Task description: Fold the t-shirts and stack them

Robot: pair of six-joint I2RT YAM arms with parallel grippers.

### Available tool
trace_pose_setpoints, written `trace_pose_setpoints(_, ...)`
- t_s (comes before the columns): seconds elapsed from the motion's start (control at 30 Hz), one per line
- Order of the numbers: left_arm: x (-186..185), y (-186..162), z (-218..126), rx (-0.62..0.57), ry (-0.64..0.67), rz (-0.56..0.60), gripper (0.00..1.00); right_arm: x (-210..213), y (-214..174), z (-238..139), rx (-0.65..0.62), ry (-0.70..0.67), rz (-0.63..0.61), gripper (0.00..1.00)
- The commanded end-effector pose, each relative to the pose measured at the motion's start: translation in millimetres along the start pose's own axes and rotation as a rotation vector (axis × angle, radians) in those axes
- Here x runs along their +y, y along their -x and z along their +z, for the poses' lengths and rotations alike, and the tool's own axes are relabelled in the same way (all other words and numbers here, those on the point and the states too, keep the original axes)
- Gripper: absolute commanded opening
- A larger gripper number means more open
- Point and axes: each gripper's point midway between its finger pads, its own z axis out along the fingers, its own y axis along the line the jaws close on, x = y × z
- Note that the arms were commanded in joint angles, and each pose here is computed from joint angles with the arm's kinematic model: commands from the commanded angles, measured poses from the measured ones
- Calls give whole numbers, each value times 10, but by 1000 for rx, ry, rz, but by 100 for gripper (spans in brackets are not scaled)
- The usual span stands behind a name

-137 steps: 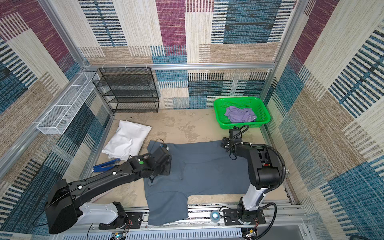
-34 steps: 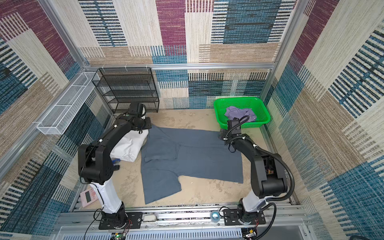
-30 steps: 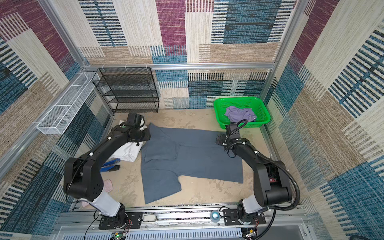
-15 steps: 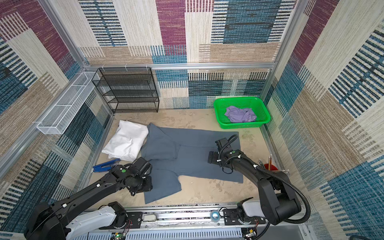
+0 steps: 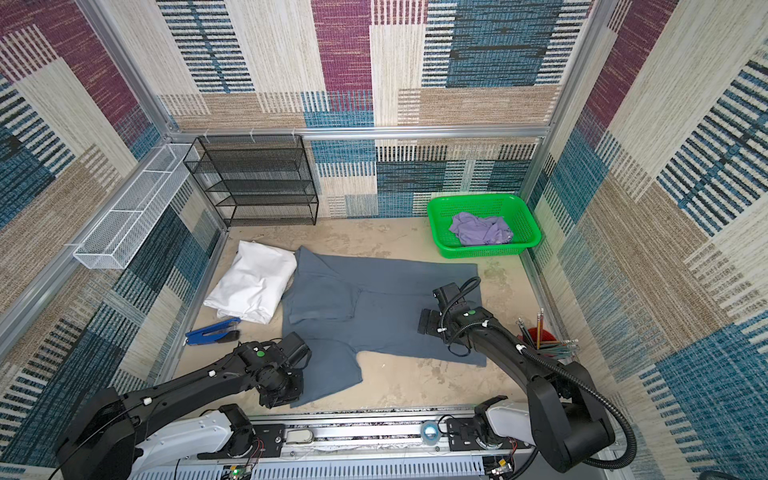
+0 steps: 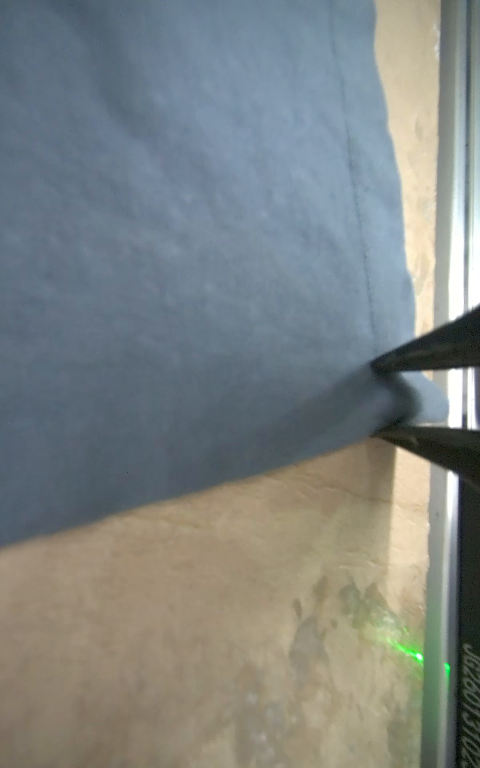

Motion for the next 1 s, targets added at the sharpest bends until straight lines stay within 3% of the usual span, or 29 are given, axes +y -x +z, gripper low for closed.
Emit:
trace_pose_setpoints(0.0, 12, 65, -78, -45, 7, -5, 9, -157, -89, -66, 9, -64, 63, 95)
trace_pose_setpoints(0.03, 21, 113, -182, -82, 11, -8, 1, -209, -126, -99, 13, -84, 82, 95)
trace_pose_setpoints(0.13, -31, 337, -536, -232, -17, -19, 0, -243, -138, -241, 8, -99, 136, 91)
trace_pose_setpoints(0.23, -56, 557, -849, -372, -35, -44, 0, -508, -187, -347, 1, -242, 178, 86)
trace_pose_setpoints(0.37, -73, 852, -1051, -488, -48, -68, 0, -588, -235, -374, 9, -288, 250, 83)
trace_pose_setpoints(0.6, -294, 1334, -1091, -496, -174, -32, 0, -934, -483, -371, 78, -504, 348, 77)
trace_pose_setpoints(0.83, -322, 1446, -1047, -482, -217, 29, 0, -1009, -615, -212, 47, -499, 503, 66)
trace_pose_setpoints(0.97, -283, 1445, -1048, -501, -212, 45, 0, -1021, -597, -207, 2, -418, 605, 63)
